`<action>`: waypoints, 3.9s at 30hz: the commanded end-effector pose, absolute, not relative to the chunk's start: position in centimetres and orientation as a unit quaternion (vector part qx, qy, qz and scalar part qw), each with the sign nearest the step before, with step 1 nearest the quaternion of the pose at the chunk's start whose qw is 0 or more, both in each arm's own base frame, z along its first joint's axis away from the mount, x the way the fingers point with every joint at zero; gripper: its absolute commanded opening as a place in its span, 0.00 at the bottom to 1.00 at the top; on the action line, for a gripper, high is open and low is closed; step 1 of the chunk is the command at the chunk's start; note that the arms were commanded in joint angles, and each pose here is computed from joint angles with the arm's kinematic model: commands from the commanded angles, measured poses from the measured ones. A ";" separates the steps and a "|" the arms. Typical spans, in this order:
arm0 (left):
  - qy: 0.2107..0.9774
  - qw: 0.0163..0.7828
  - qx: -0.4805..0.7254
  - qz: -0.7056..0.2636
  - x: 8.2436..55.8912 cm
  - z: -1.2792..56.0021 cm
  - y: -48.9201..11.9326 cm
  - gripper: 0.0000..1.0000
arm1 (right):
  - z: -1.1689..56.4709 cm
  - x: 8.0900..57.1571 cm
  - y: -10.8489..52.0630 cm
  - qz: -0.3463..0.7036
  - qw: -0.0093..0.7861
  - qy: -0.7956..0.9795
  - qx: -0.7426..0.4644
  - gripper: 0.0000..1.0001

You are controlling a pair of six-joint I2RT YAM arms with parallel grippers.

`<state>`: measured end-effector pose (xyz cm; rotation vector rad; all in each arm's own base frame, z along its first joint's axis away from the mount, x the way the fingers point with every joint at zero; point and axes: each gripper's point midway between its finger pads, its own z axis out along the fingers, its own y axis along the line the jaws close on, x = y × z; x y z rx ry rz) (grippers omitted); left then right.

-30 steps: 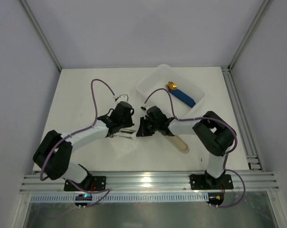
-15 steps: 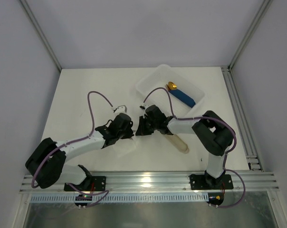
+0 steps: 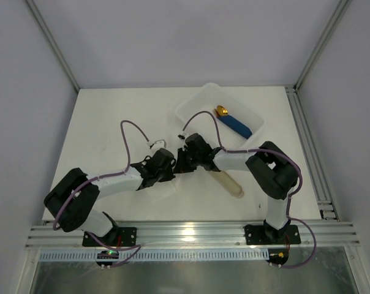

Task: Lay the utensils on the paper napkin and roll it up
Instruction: Roll the napkin at the center of the board.

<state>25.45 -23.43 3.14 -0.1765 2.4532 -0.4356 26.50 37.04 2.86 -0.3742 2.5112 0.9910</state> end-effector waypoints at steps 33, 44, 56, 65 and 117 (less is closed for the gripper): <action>0.932 0.327 -0.088 -0.127 26.2 2.2 -22.5 0.00 | 5.7 33.3 33.6 0.307 0.207 0.896 -0.246 0.56; 0.932 0.329 -0.089 -0.122 26.2 2.3 -22.2 0.00 | 3.8 32.5 35.1 0.347 0.168 0.883 -0.267 0.55; 0.932 0.329 -0.088 -0.120 26.1 2.2 -22.1 0.00 | 4.8 32.2 35.9 0.410 0.154 0.863 -0.251 0.47; 0.933 0.330 -0.086 -0.120 26.0 2.2 -22.2 0.00 | 6.2 32.5 36.5 0.436 0.161 0.851 -0.246 0.39; 0.934 0.328 -0.085 -0.111 25.9 1.8 -22.0 0.00 | 8.2 36.2 38.8 0.513 0.170 0.800 -0.261 0.39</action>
